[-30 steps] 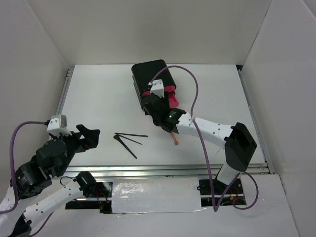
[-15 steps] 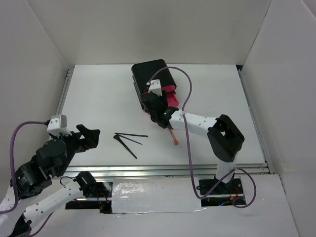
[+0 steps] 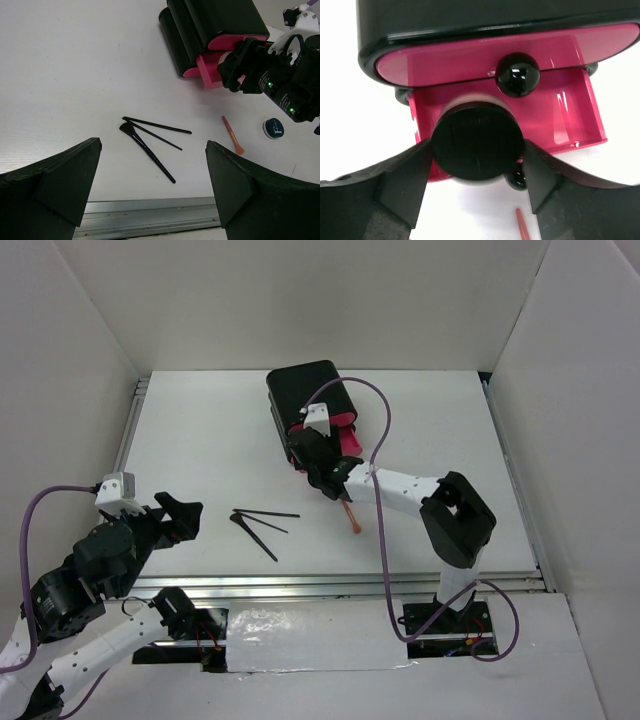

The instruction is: Organize the makeup

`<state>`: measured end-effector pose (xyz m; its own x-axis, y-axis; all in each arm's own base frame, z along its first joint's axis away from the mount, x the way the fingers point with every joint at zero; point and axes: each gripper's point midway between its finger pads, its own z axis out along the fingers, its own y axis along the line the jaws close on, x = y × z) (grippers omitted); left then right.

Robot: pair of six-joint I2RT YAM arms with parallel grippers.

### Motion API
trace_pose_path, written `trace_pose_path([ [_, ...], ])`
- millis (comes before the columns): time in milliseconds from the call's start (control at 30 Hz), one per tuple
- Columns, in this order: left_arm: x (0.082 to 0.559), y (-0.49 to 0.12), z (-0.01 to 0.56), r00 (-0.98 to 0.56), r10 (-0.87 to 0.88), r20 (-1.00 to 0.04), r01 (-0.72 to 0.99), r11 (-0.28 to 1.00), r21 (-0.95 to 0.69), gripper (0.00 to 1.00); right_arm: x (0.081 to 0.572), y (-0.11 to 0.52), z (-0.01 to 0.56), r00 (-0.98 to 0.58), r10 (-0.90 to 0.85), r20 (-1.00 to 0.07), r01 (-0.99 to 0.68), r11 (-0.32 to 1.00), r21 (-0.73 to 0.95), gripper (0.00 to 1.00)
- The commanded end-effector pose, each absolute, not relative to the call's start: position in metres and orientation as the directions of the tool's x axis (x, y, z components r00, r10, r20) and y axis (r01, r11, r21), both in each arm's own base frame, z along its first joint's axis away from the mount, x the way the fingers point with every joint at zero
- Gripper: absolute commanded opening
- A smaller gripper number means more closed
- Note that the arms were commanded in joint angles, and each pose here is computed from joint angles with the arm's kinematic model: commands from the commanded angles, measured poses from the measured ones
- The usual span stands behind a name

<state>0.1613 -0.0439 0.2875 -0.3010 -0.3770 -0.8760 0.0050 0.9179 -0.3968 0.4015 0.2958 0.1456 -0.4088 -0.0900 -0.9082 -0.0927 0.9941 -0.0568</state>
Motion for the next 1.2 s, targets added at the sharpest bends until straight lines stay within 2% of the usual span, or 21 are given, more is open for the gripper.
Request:
trace_pose_path([
  [0,0.165,-0.045,0.294,-0.279,-0.384,-0.88,0.009,0.915,-0.402,0.99,0.396,0.29,0.172,-0.384,-0.015,-0.923,-0.08,0.997,0.017,0.79],
  [233,0.166,-0.047,0.292,-0.287,-0.379,-0.88,0.006,0.918,-0.397,0.99,0.401,0.294,0.18,-0.399,-0.041,-0.916,-0.089,0.996,-0.006,1.0],
  [400,0.166,-0.046,0.293,-0.283,-0.382,-0.88,0.007,0.917,-0.4,0.99,0.395,0.278,0.197,-0.402,0.046,-0.915,-0.028,0.998,0.063,1.0],
  [433,0.166,-0.046,0.293,-0.284,-0.382,-0.88,0.008,0.917,-0.4,0.99,0.391,0.272,0.211,-0.4,0.139,-0.906,0.0,0.988,0.152,1.0],
  [567,0.166,-0.046,0.293,-0.286,-0.38,-0.88,0.007,0.917,-0.398,0.99,0.38,0.211,0.199,-0.488,0.339,-0.804,0.144,0.94,0.309,1.0],
  [600,0.165,-0.046,0.294,-0.283,-0.383,-0.879,0.01,0.915,-0.402,0.99,0.371,0.181,0.173,-0.53,0.349,-0.773,0.222,0.937,0.271,1.0],
  [667,0.165,-0.046,0.294,-0.279,-0.384,-0.88,0.014,0.915,-0.403,0.99,0.358,0.155,0.164,-0.533,0.408,-0.741,0.287,0.911,0.295,1.0],
  [700,0.164,-0.047,0.294,-0.279,-0.383,-0.88,0.021,0.914,-0.405,0.99,0.352,0.131,0.141,-0.553,0.422,-0.719,0.34,0.902,0.267,1.0],
  [833,0.164,-0.048,0.296,-0.28,-0.383,-0.88,0.032,0.913,-0.408,0.99,0.339,0.082,0.101,-0.62,0.446,-0.646,0.442,0.878,0.182,1.0],
  [933,0.164,-0.047,0.295,-0.282,-0.383,-0.88,0.025,0.914,-0.406,0.99,0.335,0.06,0.076,-0.663,0.447,-0.6,0.491,0.865,0.102,1.0],
  [1167,0.162,-0.044,0.296,-0.273,-0.396,-0.877,0.021,0.909,-0.417,0.99,0.323,0.05,0.042,-0.705,0.465,-0.536,0.522,0.852,0.052,1.0],
])
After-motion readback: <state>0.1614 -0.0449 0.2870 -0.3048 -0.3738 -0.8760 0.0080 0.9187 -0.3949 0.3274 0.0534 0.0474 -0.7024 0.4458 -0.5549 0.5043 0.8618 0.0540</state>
